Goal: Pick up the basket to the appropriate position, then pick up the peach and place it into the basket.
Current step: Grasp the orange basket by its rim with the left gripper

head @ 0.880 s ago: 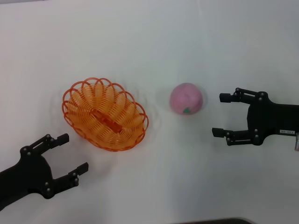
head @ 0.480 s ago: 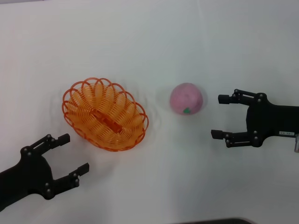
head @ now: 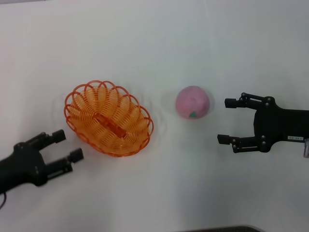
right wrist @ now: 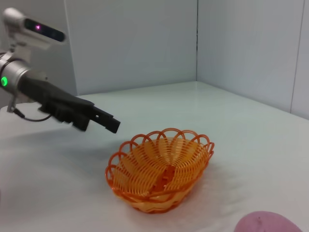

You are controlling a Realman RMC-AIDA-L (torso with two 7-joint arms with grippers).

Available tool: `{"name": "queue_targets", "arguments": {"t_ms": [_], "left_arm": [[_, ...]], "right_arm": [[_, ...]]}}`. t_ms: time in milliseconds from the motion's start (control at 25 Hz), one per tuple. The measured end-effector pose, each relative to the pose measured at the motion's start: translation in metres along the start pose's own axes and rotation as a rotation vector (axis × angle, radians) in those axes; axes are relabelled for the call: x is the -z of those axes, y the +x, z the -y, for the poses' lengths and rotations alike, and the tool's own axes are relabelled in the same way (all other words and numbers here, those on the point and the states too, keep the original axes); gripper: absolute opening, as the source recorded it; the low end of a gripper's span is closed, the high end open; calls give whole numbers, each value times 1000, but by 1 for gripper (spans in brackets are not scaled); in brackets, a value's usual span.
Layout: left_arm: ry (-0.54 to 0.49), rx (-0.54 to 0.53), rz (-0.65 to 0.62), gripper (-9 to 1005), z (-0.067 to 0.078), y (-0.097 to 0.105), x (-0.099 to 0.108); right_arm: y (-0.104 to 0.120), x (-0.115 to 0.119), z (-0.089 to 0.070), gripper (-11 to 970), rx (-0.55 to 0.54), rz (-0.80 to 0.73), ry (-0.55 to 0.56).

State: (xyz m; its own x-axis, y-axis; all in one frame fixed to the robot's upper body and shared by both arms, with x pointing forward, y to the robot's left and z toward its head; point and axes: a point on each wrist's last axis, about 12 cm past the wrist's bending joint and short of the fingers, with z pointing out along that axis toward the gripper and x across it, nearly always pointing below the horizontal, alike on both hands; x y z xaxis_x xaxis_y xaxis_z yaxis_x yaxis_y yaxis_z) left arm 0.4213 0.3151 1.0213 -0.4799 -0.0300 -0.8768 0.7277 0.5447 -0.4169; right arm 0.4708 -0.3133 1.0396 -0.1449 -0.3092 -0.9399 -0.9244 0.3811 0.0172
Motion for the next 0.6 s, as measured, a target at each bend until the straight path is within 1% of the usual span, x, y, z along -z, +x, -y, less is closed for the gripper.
{"name": "queue_targets", "arguments": {"t_ms": [40, 200, 400, 600], "left_arm": [[-1, 45, -7, 824, -3, -5, 1], [3, 169, -19, 823, -10, -15, 4], [-38, 368, -35, 819, -24, -29, 3], [-72, 491, -34, 803, -33, -41, 4]], "right_arm": [[0, 0, 0, 935, 0, 1, 0], [0, 0, 0, 935, -2, 3, 3], [0, 1, 0, 934, -4, 4, 5], [0, 1, 0, 934, -6, 4, 7]]}}
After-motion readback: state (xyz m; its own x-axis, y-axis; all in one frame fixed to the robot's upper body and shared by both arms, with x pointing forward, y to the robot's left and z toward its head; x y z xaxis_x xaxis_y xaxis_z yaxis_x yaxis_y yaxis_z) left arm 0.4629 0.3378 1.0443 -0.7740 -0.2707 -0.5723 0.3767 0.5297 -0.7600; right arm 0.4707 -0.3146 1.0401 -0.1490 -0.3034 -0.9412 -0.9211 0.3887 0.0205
